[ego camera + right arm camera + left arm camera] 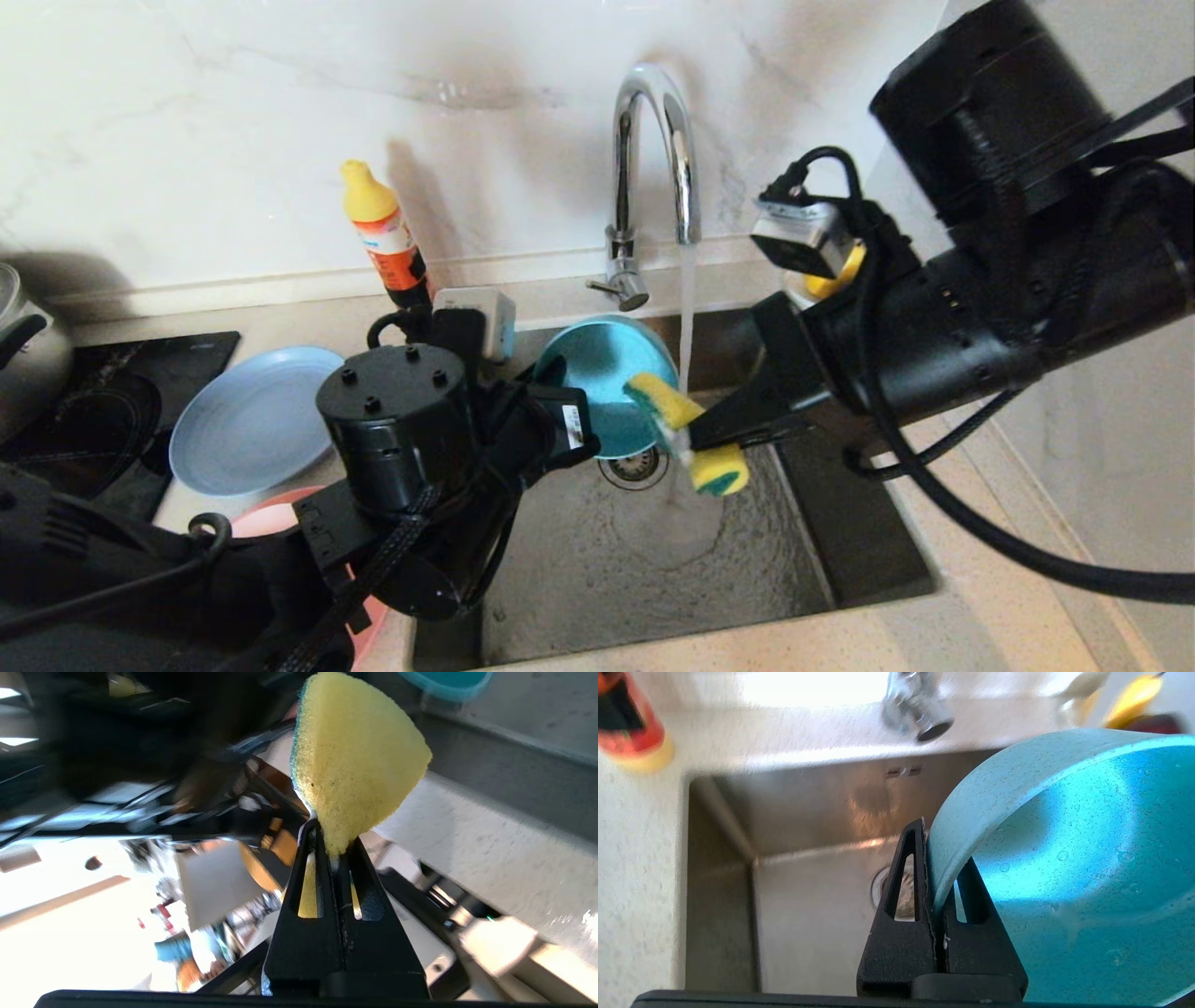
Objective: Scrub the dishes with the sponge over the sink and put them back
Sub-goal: Wipe the bowl, then rinse the bowl
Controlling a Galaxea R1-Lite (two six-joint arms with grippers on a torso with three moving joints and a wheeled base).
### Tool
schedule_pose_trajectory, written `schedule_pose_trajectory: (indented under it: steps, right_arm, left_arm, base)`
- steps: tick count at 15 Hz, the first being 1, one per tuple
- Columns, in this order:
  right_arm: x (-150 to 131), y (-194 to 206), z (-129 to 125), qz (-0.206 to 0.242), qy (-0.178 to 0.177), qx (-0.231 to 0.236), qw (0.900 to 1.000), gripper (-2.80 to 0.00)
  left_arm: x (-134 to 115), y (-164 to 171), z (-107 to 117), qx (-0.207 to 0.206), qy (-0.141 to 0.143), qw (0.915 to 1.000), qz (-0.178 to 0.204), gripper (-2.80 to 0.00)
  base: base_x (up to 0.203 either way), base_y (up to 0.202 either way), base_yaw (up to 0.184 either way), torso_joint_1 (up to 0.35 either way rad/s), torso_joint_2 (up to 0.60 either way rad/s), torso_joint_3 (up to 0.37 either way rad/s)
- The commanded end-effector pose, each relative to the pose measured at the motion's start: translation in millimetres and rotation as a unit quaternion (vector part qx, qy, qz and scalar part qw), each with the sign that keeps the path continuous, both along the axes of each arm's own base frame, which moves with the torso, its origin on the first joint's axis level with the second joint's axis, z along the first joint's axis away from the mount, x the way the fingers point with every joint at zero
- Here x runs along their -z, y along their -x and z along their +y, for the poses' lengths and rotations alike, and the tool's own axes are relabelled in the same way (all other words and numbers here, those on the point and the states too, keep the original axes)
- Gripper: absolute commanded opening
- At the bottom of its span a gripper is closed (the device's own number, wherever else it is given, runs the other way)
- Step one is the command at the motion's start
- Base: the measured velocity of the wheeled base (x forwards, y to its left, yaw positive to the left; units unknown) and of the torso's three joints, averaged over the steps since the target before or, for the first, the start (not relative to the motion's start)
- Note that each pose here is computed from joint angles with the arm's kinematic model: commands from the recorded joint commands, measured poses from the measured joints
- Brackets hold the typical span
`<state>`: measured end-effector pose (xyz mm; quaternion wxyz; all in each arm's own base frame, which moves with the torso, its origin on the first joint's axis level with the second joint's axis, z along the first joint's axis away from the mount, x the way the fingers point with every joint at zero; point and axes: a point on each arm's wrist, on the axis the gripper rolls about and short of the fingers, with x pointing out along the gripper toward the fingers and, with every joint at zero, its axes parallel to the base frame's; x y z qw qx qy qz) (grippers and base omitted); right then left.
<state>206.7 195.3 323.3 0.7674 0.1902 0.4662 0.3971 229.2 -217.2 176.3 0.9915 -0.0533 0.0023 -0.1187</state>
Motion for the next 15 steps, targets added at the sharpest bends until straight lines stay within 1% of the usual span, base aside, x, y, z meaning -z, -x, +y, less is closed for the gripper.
schedule_pose_trajectory:
  steps: [1,2,3,5,6,7,8,9,11,12,13,15]
  right_arm:
    - [-33.9,35.3,-37.6,-0.036,-0.044,0.016,0.998,-2.80]
    - [-41.9,45.4,-54.9,-0.043,-0.051,0.034,0.997,-2.80]
    - [-45.8,49.5,-69.6,-0.043,-0.051,0.057,0.996,-2.80]
    - [-52.1,58.9,-88.7,-0.044,-0.048,0.086,0.994,-2.80]
    - [-52.2,64.7,-96.9,-0.045,-0.044,0.097,0.993,-2.80]
    - [-52.1,70.8,-105.6,-0.046,-0.042,0.109,0.992,-2.80]
    - [-53.3,78.5,-116.5,-0.054,-0.040,0.124,0.990,-2.80]
    - [-55.3,89.0,-127.7,-0.064,-0.039,0.139,0.988,-2.80]
    - [-54.9,102.9,-142.6,-0.064,-0.029,0.166,0.984,-2.80]
    - [-54.1,106.8,-147.0,-0.061,-0.027,0.178,0.982,-2.80]
    - [-52.8,109.0,-149.3,-0.059,-0.027,0.185,0.981,-2.80]
    - [-47.0,114.0,-153.7,-0.053,-0.026,0.196,0.979,-2.80]
  left_arm:
    - [2.7,-8.9,-3.0,-0.008,-0.002,0.9997,0.025,-2.80]
    - [0.5,-12.6,-2.5,-0.013,-0.006,0.9991,0.040,-2.80]
    - [-0.7,-16.3,-1.5,-0.016,-0.015,0.9981,0.057,-2.80]
    - [-3.8,-23.4,-2.0,-0.018,-0.033,0.9941,0.102,-2.80]
    - [-6.2,-25.5,-2.8,-0.007,-0.039,0.9898,0.137,-2.80]
    - [-9.6,-27.0,-3.0,0.004,-0.043,0.9838,0.174,-2.80]
    - [-17.8,-29.9,-3.7,0.014,-0.036,0.9775,0.207,-2.80]
    - [-27.4,-34.1,-4.4,0.023,-0.021,0.9705,0.239,-2.80]
    - [-38.9,-49.7,-6.5,0.036,0.013,0.9549,0.294,-2.80]
    - [-33.6,-63.3,-10.2,0.034,0.026,0.9468,0.319,-2.80]
    - [-28.5,-74.9,-13.0,0.031,0.036,0.9414,0.334,-2.80]
    - [-17.4,-94.0,-19.6,0.023,0.046,0.9353,0.350,-2.80]
  base:
    - [0.000,0.000,0.000,0.000,0.00,0.000]
    - [0.000,0.000,0.000,0.000,0.00,0.000]
    - [0.000,0.000,0.000,0.000,0.00,0.000]
    - [0.000,0.000,0.000,0.000,0.00,0.000]
    - [0.000,0.000,0.000,0.000,0.00,0.000]
    - [0.000,0.000,0.000,0.000,0.00,0.000]
    - [0.000,0.000,0.000,0.000,0.00,0.000]
    - [0.000,0.000,0.000,0.000,0.00,0.000]
    - [0.000,0.000,0.000,0.000,0.00,0.000]
    - [0.000,0.000,0.000,0.000,0.00,0.000]
    - [0.000,0.000,0.000,0.000,0.00,0.000]
    - [0.000,0.000,0.000,0.000,0.00,0.000]
